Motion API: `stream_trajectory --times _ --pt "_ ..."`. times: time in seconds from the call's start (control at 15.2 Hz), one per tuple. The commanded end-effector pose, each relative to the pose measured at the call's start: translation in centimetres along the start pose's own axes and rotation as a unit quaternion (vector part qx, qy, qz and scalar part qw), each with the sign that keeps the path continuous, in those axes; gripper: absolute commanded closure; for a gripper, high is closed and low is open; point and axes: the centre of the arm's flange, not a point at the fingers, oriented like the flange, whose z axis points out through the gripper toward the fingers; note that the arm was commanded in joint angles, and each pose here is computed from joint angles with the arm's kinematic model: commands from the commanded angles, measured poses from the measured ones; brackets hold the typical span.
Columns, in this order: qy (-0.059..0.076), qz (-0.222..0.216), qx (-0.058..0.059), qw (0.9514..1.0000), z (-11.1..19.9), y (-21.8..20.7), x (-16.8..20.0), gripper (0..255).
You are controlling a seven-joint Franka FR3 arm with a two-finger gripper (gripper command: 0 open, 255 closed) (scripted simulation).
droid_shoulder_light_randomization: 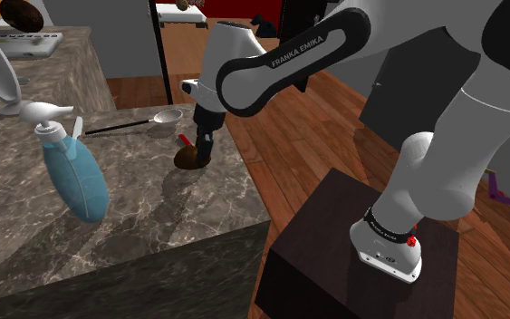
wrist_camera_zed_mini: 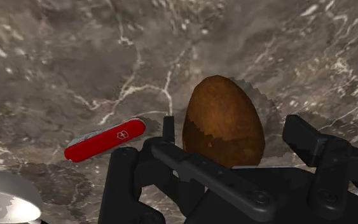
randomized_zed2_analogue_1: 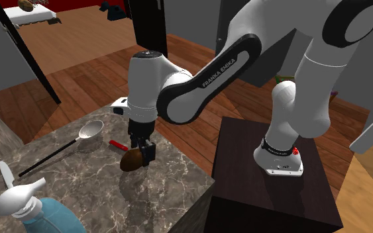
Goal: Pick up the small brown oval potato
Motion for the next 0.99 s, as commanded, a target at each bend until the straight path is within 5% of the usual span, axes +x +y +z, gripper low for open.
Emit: stream_trajectory --times 0.0,0.13,0.2,0.92 --pt "0.0 0.0 0.0 1.0 0.9 0.1 -0.2 0" --pt "0.0 0.0 0.0 1.0 1.2 0.2 -0.3 0" --pt "0.0 0.0 0.0 1.0 1.3 0.2 -0.3 255" --pt "0.0 0.0 0.0 1.0 0.2 0.1 0.0 255"
